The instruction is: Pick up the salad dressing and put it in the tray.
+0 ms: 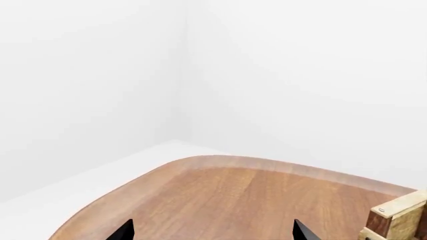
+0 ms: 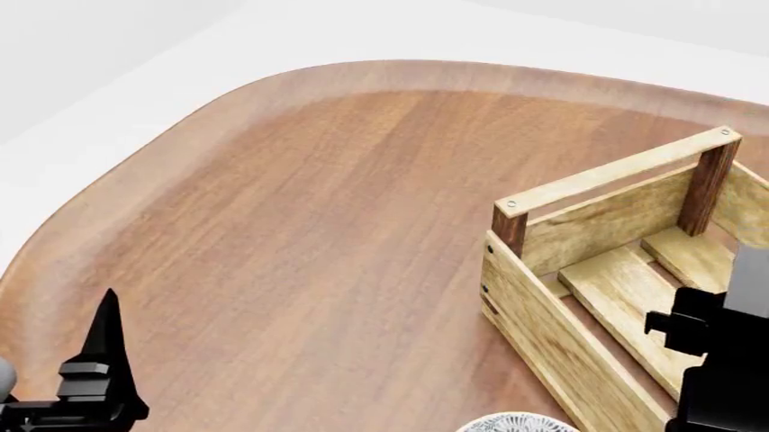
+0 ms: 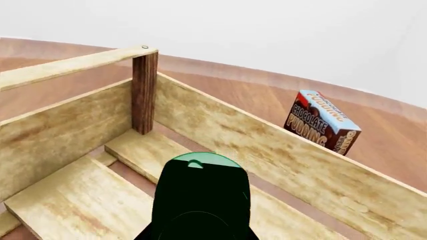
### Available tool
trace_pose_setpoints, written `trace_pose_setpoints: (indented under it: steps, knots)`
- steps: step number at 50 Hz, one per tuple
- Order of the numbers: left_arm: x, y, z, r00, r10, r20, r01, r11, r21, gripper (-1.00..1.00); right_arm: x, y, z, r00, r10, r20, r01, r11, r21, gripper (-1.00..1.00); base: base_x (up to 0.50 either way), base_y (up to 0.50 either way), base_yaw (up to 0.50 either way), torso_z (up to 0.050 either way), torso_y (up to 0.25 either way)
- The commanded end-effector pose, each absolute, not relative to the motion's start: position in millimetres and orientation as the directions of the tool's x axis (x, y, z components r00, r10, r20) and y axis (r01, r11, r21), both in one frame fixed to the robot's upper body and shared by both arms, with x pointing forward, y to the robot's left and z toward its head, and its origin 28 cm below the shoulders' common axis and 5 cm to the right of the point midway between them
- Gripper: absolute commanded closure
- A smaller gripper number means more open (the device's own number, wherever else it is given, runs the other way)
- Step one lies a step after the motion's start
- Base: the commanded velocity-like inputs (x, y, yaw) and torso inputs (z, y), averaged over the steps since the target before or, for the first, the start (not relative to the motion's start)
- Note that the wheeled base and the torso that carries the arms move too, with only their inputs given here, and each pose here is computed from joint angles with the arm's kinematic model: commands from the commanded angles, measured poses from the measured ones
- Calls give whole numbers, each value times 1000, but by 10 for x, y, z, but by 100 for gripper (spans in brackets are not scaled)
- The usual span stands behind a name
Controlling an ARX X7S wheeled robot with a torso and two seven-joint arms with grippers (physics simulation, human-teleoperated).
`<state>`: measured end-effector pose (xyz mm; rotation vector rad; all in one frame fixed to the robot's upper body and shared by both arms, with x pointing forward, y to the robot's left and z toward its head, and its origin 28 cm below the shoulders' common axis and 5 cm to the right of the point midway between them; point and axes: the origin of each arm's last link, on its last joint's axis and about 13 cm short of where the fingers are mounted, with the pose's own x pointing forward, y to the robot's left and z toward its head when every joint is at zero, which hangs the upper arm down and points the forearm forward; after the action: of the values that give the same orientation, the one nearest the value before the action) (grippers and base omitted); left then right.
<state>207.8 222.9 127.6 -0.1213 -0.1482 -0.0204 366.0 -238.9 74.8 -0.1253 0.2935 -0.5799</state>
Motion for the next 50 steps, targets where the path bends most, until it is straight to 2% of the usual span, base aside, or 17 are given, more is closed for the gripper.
trace_pose_setpoints:
  steps: [1, 43, 44, 50]
  knots:
    - [2081, 2228, 1273, 989, -11, 148, 29, 993, -118, -100, 3640, -2398, 718, 796, -559, -231, 515, 827, -226, 100, 0, 0, 0, 0, 0]
    - [2075, 2225, 1266, 989, -12, 148, 30, 993, -118, -100, 3538, -2397, 544, 781, -571, -252, 525, 819, -230, 100, 0, 0, 0, 0, 0]
    - [2075, 2226, 1266, 989, -12, 148, 29, 993, -118, -100, 3542, -2400, 552, 782, -572, -249, 525, 819, -231, -100, 0, 0, 0, 0, 0]
    - [2071, 2230, 1267, 989, -12, 148, 30, 993, -118, -100, 3551, -2402, 568, 783, -572, -246, 527, 819, -227, -100, 0, 0, 0, 0, 0]
